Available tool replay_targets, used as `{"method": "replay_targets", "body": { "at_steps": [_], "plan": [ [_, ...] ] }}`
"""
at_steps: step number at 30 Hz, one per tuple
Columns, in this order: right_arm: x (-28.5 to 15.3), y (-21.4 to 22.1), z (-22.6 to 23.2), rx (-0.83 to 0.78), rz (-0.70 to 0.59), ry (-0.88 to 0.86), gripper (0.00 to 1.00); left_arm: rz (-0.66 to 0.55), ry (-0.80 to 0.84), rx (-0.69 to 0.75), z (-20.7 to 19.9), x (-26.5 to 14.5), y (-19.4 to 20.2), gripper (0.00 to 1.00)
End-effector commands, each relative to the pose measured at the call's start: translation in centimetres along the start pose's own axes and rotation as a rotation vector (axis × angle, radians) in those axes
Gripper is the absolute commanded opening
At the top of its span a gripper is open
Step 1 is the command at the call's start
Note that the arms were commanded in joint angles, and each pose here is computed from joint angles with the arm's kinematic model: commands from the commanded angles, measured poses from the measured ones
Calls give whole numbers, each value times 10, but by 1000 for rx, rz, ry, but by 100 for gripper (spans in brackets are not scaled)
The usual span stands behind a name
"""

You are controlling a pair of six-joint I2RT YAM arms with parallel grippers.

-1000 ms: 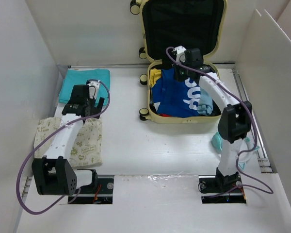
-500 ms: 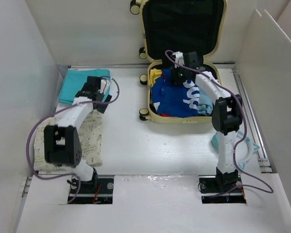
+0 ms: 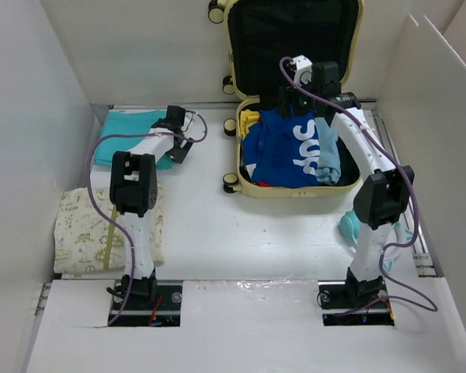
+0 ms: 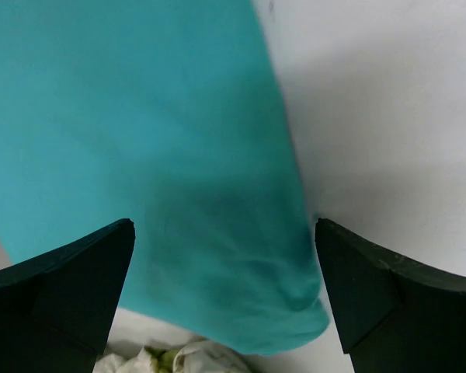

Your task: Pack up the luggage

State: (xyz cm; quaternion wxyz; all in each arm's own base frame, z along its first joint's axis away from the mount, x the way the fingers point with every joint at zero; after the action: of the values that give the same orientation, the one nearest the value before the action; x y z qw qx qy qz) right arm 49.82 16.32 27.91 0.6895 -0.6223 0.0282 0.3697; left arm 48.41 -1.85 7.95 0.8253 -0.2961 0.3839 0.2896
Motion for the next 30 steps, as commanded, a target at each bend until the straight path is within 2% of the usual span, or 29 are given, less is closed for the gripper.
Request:
{"method": "replay_targets", "body": {
  "at_steps": [1,6,7,8,9,10,13,17,23,30],
  "plan": [
    [-5,-3,4,-16,4,1,70,25,-25,-17,2,-2,-6,100],
    [-10,4,15,-13,21,-4,70,138,3,25,-15,21,14,100],
    [-10,4,13,-13,19,12,70,149,26,48,-20,24,17,93],
    [-11,3,21,-22,12,-1,70,140,42,75,-21,25,16,83],
    [-15,3,24,-17,9,9,70,131,56,83,-22,25,15,68],
    [-20,4,24,-17,6,18,70,134,89,101,-28,28,17,38],
    [-29,3,28,-14,-8,33,70,118,97,109,-27,27,14,0],
    [-45,10,28,-13,-4,54,70,69,160,123,-32,18,10,0],
    [-68,29,44,-12,-1,60,71,-123,261,65,-19,-52,-14,0],
    [-84,60,100,48,-25,-54,71,-183,375,31,-31,-112,7,0]
  ]
}}
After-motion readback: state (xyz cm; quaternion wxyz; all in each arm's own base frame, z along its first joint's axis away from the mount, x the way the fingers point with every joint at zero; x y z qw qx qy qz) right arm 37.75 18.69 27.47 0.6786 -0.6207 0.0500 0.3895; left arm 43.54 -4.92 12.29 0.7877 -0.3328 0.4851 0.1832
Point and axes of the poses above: each gripper's point midway between its finger pads, its own x axis out along the fingers, its own z axis along the line the jaws close on, y = z × x, the point moved 4 cm from there along -x, back along the fingers, and after that the axes turned 12 degrees about x, right-handed, at the moved point
